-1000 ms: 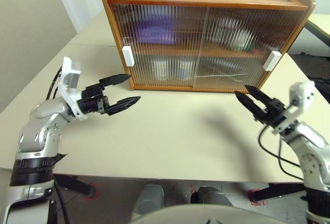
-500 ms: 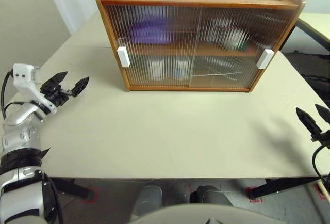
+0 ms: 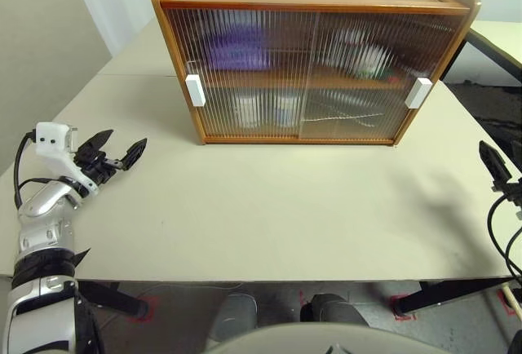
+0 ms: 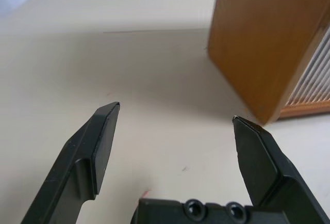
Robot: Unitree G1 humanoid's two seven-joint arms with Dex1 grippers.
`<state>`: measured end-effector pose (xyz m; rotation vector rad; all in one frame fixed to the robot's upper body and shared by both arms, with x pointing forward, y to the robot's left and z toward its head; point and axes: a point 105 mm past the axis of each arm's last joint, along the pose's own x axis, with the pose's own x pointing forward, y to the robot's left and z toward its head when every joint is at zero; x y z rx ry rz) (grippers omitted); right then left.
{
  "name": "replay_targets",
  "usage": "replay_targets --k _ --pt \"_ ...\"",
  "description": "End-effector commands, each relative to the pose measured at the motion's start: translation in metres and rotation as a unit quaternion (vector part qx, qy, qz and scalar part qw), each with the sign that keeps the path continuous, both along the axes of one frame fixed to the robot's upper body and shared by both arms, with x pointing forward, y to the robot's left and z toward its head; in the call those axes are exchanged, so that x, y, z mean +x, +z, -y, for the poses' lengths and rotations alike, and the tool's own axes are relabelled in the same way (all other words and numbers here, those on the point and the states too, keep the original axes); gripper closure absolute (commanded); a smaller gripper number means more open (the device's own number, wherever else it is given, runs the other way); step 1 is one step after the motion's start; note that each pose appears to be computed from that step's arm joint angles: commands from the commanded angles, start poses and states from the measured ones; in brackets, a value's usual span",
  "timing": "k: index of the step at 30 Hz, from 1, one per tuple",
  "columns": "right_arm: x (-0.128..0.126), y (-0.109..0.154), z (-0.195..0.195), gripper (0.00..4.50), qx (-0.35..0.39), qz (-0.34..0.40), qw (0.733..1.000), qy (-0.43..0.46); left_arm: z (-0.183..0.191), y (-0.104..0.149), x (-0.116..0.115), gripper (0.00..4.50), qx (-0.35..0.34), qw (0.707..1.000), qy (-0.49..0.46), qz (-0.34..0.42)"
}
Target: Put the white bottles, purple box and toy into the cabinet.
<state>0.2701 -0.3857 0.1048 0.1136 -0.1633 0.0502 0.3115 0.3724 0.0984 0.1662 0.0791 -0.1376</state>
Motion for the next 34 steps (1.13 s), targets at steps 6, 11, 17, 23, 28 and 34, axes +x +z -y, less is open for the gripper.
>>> replay_targets --k 6,11,17,23,28,34 --pt "0.005 -0.020 -0.012 0.03 0.036 -0.028 0.998 0.034 0.002 0.002 0.003 0.00 -0.008 1.000 0.004 -0.002" --pt "0.011 -0.017 -0.010 0.03 0.031 -0.015 0.999 0.023 -0.003 0.010 0.006 0.00 -0.004 1.000 0.005 -0.003" --pt "0.024 -0.014 -0.013 0.03 0.017 -0.007 0.999 0.033 -0.004 0.004 0.003 0.00 -0.001 1.000 0.007 -0.013" --pt "0.032 -0.011 -0.013 0.03 0.015 -0.001 0.999 0.029 -0.011 0.004 0.003 0.00 -0.004 1.000 0.018 -0.007" --pt "0.032 -0.010 -0.012 0.03 0.012 0.002 1.000 0.029 -0.009 0.004 0.004 0.00 -0.001 1.000 0.015 -0.002" --pt "0.028 -0.011 -0.012 0.03 0.007 0.002 1.000 0.025 -0.001 0.001 0.007 0.00 -0.006 1.000 0.001 -0.001"
